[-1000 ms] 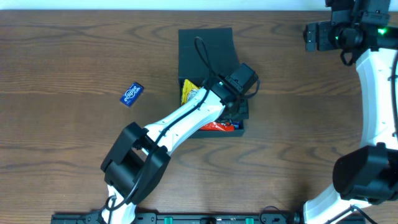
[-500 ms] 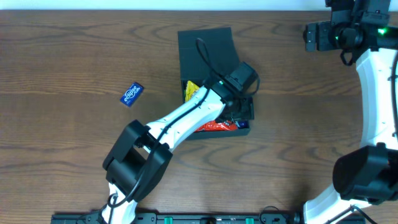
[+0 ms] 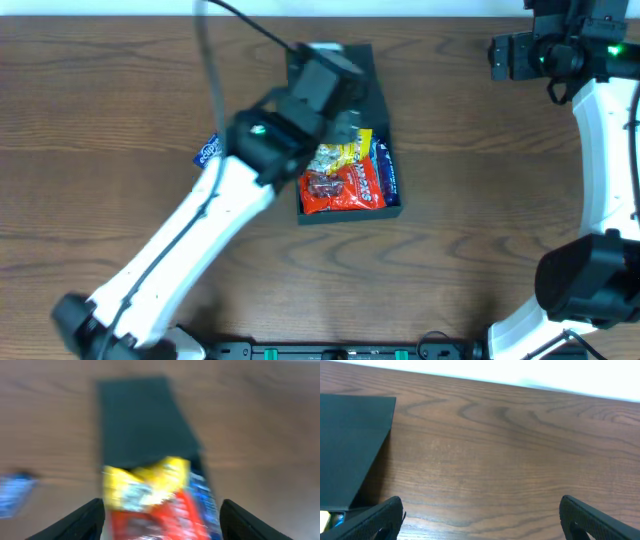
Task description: Pack container
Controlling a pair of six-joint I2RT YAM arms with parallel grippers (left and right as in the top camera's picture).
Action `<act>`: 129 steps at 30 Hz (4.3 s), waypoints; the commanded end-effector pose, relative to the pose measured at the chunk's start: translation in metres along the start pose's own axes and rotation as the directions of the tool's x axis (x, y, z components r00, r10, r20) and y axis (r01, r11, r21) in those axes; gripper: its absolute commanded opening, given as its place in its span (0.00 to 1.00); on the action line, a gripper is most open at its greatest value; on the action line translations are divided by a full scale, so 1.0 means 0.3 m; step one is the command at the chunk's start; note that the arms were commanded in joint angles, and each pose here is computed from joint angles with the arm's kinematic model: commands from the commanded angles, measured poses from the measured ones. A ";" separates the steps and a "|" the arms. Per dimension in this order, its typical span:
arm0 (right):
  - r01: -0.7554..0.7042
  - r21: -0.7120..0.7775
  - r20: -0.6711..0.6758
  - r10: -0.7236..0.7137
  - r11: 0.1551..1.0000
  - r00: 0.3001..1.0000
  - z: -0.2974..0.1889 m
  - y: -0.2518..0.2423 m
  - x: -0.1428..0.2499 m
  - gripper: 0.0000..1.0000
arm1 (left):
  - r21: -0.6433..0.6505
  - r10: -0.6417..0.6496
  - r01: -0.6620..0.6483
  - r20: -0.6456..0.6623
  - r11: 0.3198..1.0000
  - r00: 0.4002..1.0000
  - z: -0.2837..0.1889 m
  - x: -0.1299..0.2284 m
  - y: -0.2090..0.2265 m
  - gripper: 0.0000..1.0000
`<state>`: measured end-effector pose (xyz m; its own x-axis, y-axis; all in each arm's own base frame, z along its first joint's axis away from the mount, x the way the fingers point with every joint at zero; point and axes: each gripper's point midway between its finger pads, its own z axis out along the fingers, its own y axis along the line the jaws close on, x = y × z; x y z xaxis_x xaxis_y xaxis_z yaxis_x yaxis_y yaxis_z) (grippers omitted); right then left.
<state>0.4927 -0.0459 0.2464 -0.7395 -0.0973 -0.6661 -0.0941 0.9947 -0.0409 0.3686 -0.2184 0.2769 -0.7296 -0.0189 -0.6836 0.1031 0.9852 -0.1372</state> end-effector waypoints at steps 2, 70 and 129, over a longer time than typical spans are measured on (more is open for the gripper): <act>-0.014 0.001 0.004 0.014 1.000 1.000 -0.014 -0.002 0.002 0.99 | -0.323 0.039 -0.015 0.068 0.946 0.997 -0.039 -0.079 0.288 0.77; -0.024 -0.027 -0.018 0.023 0.999 1.000 -0.014 0.017 0.020 0.99 | -0.140 0.070 -0.202 -0.631 0.969 0.773 0.607 0.523 0.883 0.34; -0.002 -0.005 0.156 0.003 1.000 0.988 -0.025 -0.012 -0.121 0.99 | 0.516 0.919 -0.823 0.156 0.238 0.363 0.415 0.364 0.003 0.95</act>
<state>0.5186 -0.0452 0.2727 -0.6283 -0.1021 -0.7713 -0.0995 0.9938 -0.0504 0.3680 -0.2359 0.1057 -0.0064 0.8938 -0.4484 0.9796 0.0957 0.1769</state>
